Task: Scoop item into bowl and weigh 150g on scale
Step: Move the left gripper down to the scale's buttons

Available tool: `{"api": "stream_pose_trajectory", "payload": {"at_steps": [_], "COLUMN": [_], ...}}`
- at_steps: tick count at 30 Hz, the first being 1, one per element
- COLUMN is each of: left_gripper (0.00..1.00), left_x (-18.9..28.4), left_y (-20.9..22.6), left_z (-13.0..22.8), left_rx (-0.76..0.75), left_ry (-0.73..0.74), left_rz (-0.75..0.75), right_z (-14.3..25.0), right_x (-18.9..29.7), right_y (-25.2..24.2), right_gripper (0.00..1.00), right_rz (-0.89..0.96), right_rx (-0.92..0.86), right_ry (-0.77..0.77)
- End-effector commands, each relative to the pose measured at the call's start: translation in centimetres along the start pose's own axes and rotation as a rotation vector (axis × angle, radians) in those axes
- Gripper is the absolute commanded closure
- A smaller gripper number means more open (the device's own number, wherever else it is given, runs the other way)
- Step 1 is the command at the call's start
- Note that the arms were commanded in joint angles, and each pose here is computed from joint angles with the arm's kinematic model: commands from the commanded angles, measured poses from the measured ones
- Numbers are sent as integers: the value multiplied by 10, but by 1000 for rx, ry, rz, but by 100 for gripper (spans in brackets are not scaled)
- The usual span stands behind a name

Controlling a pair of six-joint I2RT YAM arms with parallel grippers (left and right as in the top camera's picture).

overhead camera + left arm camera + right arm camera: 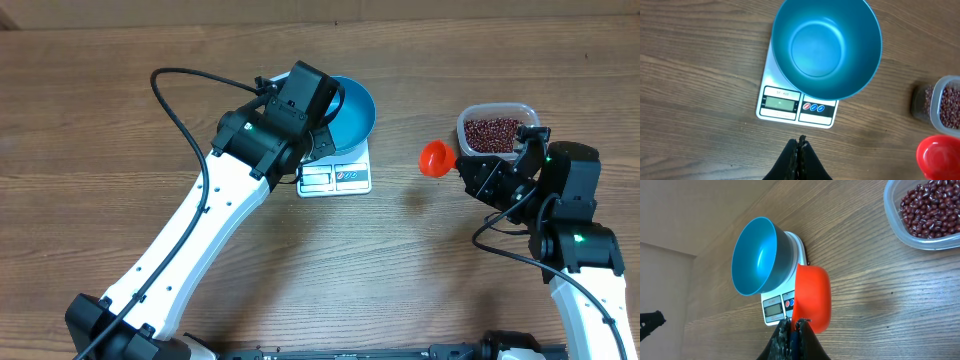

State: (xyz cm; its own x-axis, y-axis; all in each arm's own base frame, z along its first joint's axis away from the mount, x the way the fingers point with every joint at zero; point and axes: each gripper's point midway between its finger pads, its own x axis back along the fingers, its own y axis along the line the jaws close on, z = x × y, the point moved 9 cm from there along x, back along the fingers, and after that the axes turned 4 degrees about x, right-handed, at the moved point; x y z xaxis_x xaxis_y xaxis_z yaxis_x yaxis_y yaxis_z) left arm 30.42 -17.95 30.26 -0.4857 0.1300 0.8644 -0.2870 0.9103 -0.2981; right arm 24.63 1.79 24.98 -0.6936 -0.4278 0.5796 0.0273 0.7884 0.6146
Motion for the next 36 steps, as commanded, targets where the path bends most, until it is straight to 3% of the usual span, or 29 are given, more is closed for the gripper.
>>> {"api": "stream_pose_trajectory", "payload": {"at_steps": [1, 5, 11, 15, 24, 36], "left_gripper": [96, 96, 96, 96, 96, 96], "left_x": [12, 12, 13, 8, -37, -83], "left_y": [-3, -2, -12, -12, -3, 0], "left_z": [-2, -5, -4, 3, 26, 48], "left_rx": [-67, -153, -618, -804, -836, -852], "left_ry": [-14, -41, -38, -7, 48, -6], "left_rz": [40, 25, 105, 146, 178, 225], "right_z": [-9, -8, -8, -8, -7, -7], "right_x": [9, 9, 9, 9, 9, 9], "right_y": [8, 8, 8, 7, 7, 7], "right_gripper": [96, 96, 96, 96, 96, 96], "right_rz": [-8, -7, -7, -7, -4, -4], "right_rx": [28, 28, 27, 27, 23, 23], "right_ry": [-41, -40, -40, -39, -33, -33]}}
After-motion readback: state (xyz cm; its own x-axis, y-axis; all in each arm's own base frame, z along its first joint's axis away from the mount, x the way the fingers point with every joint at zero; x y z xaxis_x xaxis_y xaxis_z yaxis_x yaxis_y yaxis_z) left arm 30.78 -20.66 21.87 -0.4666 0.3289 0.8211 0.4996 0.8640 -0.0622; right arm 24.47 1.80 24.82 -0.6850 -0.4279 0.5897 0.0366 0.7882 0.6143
